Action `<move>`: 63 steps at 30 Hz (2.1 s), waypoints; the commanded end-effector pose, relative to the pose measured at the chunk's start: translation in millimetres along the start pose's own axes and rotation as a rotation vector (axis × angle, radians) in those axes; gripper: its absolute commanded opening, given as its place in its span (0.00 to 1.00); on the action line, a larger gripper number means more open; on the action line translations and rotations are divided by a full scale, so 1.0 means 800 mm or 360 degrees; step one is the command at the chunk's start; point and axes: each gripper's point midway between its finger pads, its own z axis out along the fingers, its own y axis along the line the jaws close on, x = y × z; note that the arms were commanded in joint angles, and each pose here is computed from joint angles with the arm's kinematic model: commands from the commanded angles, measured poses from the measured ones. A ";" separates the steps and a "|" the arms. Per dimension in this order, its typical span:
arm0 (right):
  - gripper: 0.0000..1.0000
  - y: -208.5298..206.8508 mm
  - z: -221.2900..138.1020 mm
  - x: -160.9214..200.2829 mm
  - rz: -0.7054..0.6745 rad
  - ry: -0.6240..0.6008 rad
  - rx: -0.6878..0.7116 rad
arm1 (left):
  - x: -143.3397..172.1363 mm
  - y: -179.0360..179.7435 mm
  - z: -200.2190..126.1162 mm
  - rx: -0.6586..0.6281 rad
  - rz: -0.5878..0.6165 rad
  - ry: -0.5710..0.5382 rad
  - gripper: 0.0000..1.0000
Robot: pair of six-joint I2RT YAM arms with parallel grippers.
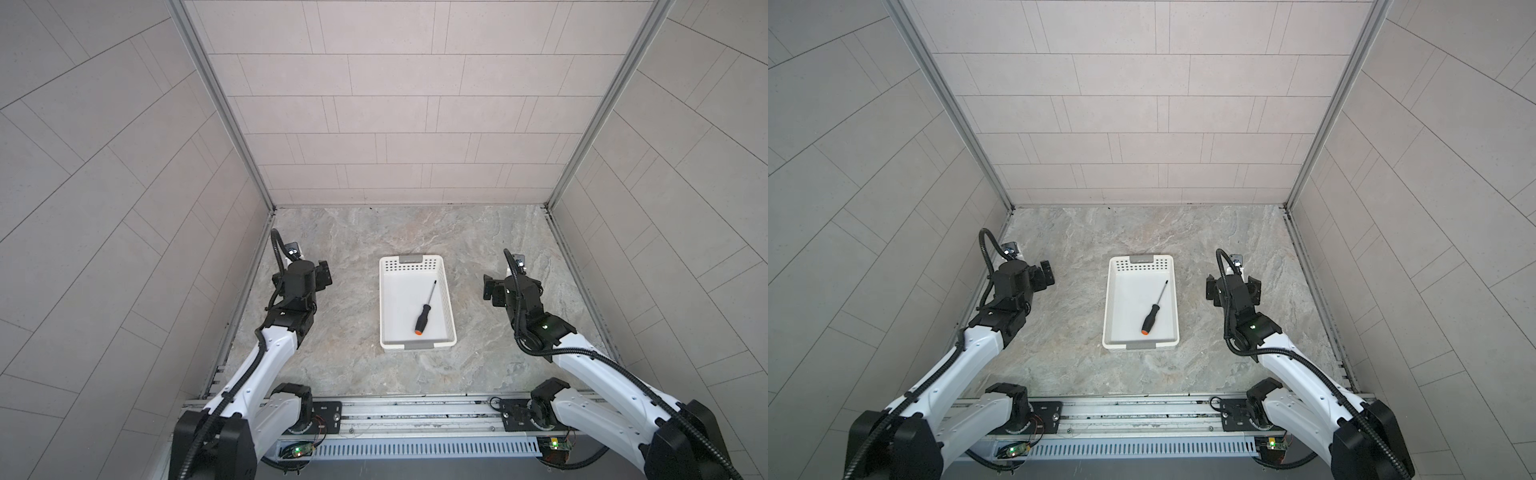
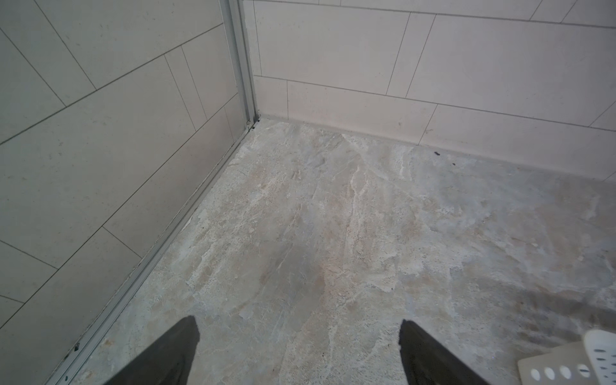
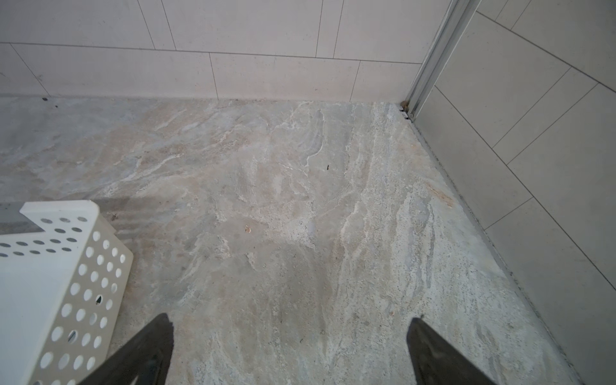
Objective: Put the screwdriver in the bin
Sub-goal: Reset both arms
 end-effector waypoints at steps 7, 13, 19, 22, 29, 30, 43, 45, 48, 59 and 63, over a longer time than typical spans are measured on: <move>1.00 -0.009 0.007 -0.012 -0.0169 -0.0140 0.0061 | 0.008 0.020 0.023 -0.0049 -0.0156 0.0013 1.00; 1.00 -0.017 0.016 -0.022 -0.0302 -0.0207 0.0133 | 0.005 0.019 0.020 0.0044 -0.0161 0.0012 1.00; 1.00 -0.040 0.046 -0.017 -0.0337 -0.0226 0.0250 | 0.007 0.048 0.005 -0.0094 -0.0197 -0.0046 1.00; 1.00 -0.048 0.063 -0.008 -0.0342 -0.0180 0.0280 | 0.004 0.053 0.001 -0.0100 -0.0225 -0.0083 1.00; 1.00 -0.042 0.092 0.007 -0.0297 -0.0137 0.0204 | 0.019 0.053 0.021 -0.0118 -0.0109 -0.0148 1.00; 1.00 -0.041 0.096 0.009 -0.0302 -0.0121 0.0195 | 0.022 0.050 0.024 -0.0099 -0.0105 -0.0134 1.00; 1.00 -0.067 0.138 0.053 -0.0079 -0.0013 0.0145 | 0.060 0.008 0.088 0.0209 -0.0043 -0.0091 1.00; 1.00 -0.068 0.141 0.055 -0.0066 0.0006 0.0117 | 0.068 -0.013 0.099 0.0340 0.0053 -0.0002 1.00; 1.00 -0.064 0.143 0.054 -0.0077 0.0014 0.0094 | 0.075 -0.034 0.108 0.0387 0.0163 0.0060 1.00; 1.00 -0.062 0.142 0.053 -0.0091 0.0011 0.0094 | 0.084 -0.035 0.108 0.0372 0.0185 0.0035 1.00; 1.00 -0.062 0.143 0.053 -0.0094 0.0016 0.0092 | 0.083 -0.036 0.109 0.0375 0.0185 0.0037 1.00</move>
